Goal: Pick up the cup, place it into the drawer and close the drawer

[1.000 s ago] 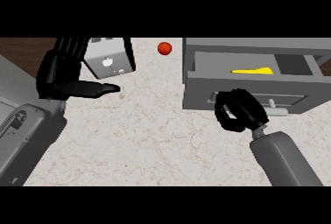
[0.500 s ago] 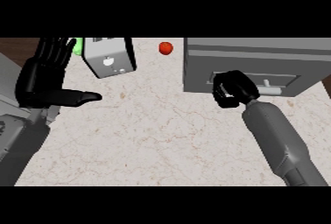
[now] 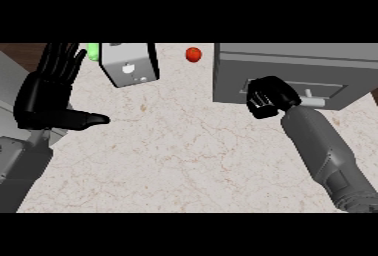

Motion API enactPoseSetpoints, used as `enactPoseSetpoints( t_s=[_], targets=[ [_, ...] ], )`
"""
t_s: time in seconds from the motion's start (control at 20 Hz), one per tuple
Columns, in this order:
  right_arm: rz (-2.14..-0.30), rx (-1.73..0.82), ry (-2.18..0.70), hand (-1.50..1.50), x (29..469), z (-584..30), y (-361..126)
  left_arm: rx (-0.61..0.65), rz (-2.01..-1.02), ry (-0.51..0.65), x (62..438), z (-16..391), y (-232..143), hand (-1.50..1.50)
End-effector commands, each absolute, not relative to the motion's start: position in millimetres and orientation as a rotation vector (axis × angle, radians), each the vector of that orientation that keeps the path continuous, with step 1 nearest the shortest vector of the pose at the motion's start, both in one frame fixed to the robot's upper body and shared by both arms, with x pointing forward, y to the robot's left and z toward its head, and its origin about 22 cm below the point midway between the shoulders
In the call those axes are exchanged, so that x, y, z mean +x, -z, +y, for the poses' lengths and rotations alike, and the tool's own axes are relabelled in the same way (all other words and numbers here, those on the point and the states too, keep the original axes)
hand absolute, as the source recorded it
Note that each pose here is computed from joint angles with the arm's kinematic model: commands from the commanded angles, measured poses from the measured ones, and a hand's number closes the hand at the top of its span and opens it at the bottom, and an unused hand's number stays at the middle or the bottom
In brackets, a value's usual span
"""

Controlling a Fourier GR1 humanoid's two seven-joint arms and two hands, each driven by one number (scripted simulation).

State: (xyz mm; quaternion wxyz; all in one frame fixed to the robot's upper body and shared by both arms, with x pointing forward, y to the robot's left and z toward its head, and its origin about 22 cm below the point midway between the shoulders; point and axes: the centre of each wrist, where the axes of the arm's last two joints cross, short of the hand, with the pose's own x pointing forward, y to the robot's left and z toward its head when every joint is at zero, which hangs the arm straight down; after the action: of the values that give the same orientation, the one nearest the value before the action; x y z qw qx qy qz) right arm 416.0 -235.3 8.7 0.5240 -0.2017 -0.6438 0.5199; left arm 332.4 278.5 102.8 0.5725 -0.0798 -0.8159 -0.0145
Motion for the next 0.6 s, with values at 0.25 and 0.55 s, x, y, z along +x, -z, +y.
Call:
enactPoseSetpoints(
  t_s=[0.25,0.55],
  targets=[
    [-1.525,-0.571,-1.092,1.50,436,-282,-54,-0.235,-1.897,0.047,328,273,-91,-1.50],
    [-1.562,-0.555,-1.049,1.50,438,-280,-57,-0.279,-1.907,0.043,332,265,-92,-1.50]
  ],
)
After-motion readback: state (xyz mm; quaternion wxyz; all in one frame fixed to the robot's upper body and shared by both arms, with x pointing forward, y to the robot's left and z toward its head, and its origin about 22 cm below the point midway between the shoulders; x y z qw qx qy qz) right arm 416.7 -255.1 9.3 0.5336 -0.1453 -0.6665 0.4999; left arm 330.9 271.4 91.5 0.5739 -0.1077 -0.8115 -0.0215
